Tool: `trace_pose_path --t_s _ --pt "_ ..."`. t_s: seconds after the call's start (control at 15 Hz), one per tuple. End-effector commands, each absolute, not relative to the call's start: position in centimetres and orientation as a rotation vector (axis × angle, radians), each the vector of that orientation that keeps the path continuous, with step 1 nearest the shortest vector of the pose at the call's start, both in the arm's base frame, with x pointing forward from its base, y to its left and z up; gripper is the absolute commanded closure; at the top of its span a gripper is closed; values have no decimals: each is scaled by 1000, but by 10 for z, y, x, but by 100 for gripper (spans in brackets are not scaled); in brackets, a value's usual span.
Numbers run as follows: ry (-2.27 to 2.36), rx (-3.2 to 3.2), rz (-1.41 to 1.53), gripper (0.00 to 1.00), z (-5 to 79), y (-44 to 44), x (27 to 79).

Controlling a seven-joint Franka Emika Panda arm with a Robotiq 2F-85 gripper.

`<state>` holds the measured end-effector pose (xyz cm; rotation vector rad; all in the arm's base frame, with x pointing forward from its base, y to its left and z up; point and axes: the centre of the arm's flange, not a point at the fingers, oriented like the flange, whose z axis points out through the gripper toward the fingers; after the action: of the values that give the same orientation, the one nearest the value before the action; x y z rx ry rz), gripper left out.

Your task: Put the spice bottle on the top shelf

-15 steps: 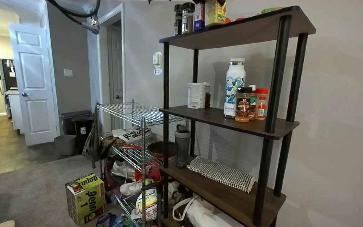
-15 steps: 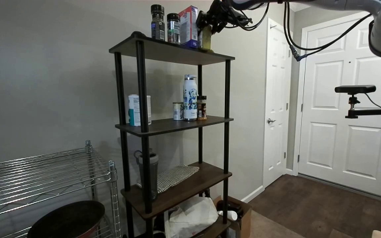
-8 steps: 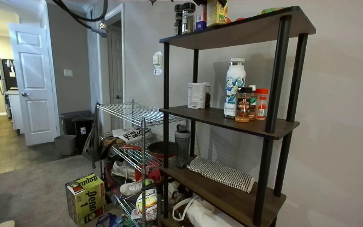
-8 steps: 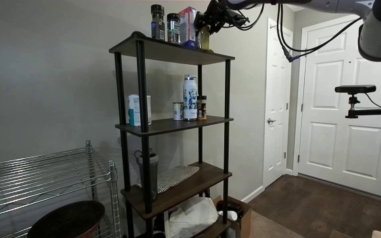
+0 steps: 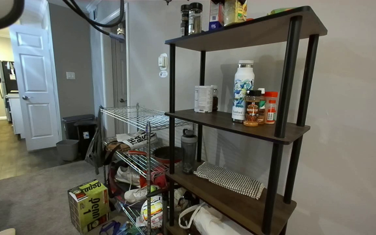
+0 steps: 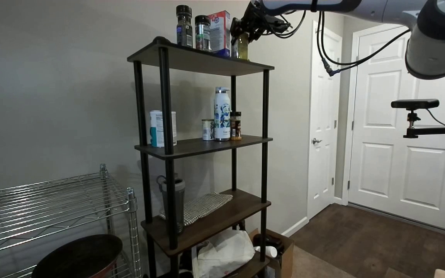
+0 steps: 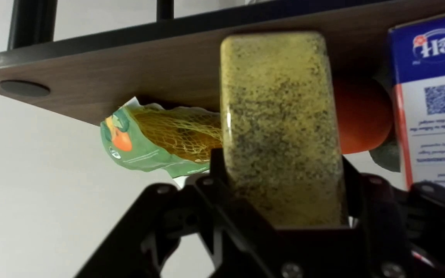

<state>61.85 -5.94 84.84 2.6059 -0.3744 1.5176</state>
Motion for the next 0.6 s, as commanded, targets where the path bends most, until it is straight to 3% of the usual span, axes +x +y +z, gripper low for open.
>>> trace_pose_path --t_s 0.0,0.53 --pt "-410 2604 1520 61 865 -67 640" --pt "-445 2604 1529 61 861 -73 648"
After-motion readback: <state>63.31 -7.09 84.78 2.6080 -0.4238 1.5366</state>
